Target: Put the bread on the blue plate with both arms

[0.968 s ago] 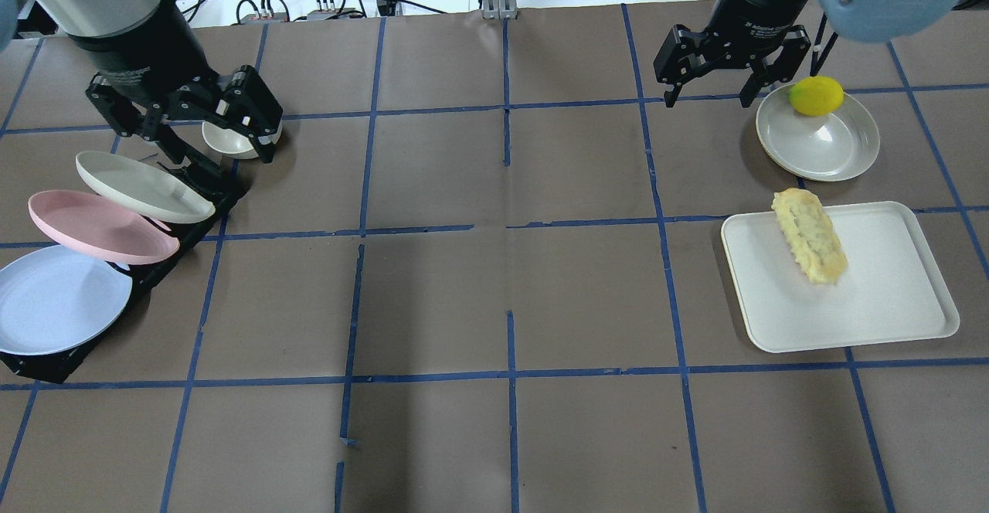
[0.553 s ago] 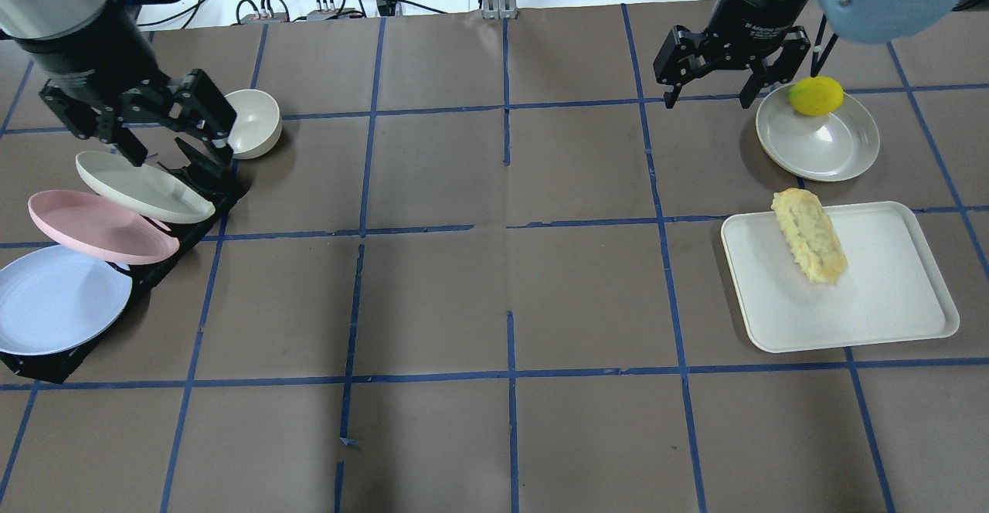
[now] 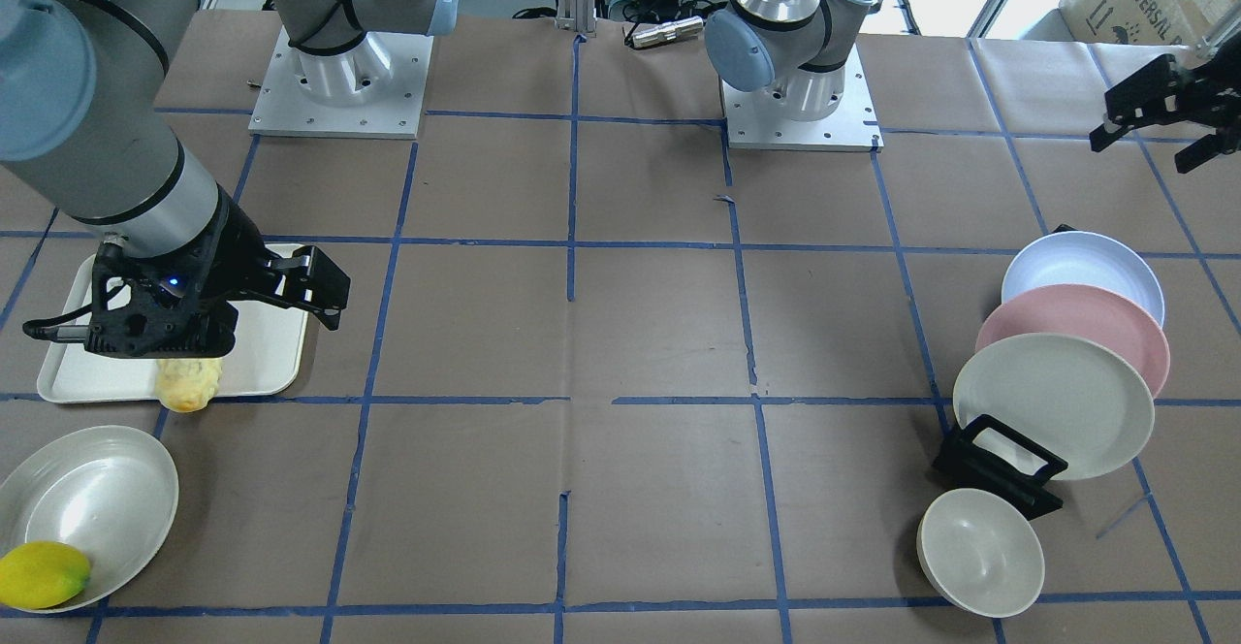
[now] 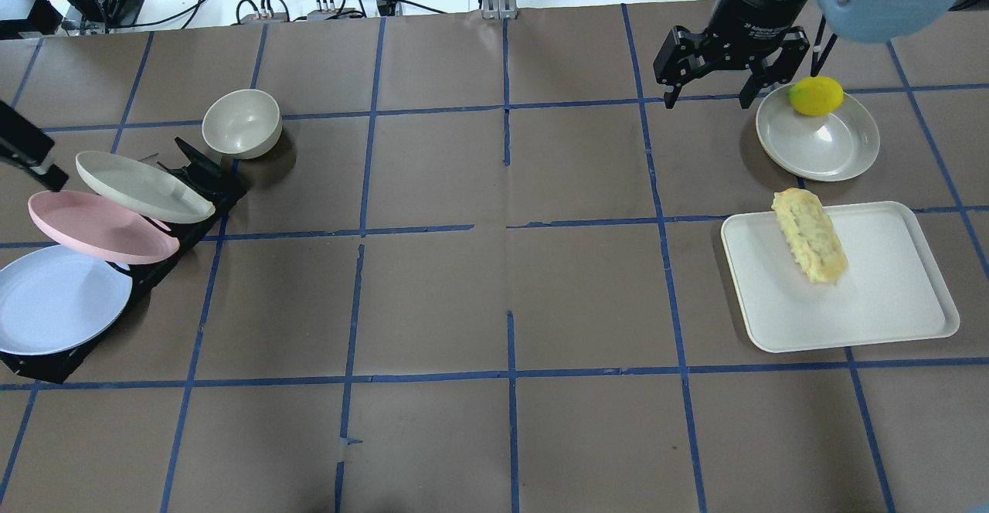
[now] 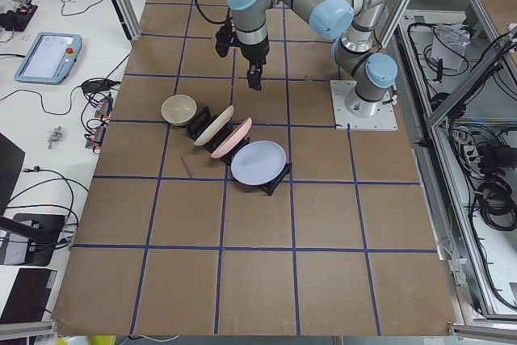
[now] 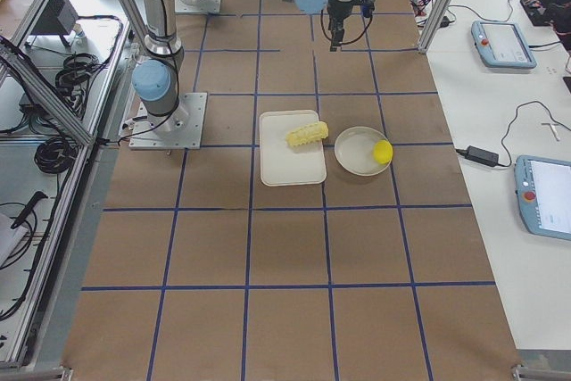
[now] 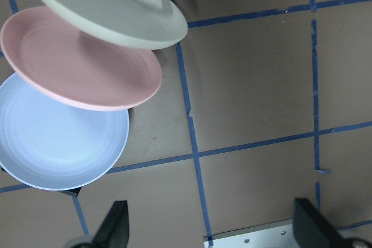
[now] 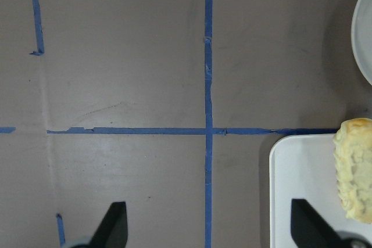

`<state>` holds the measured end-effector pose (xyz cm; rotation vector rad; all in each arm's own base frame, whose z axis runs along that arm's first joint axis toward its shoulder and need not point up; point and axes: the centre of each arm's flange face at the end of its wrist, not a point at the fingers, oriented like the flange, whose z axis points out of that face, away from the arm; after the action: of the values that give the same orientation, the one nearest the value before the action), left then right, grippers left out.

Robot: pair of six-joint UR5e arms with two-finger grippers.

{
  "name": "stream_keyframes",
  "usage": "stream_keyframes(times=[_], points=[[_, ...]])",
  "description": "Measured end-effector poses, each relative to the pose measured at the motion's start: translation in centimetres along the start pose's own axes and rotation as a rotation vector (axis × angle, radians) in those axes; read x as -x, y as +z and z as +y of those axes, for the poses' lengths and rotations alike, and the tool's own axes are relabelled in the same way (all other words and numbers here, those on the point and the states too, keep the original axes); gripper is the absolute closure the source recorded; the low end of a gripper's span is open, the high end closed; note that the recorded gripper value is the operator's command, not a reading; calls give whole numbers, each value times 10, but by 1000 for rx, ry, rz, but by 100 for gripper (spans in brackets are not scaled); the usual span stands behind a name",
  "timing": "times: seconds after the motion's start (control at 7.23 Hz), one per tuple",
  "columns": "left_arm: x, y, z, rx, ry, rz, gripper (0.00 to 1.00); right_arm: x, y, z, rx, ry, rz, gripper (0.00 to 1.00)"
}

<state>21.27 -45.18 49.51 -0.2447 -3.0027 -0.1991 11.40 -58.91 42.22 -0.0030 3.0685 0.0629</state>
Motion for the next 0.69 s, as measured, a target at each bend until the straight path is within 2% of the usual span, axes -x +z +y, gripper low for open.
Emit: stream_keyframes(times=[0.28, 0.69], points=[[89, 19, 28, -5, 31, 45, 0, 0, -1, 0, -1, 0, 0, 0], [211, 97, 18, 8, 55, 141, 0, 0, -1, -2, -3, 0, 0, 0]])
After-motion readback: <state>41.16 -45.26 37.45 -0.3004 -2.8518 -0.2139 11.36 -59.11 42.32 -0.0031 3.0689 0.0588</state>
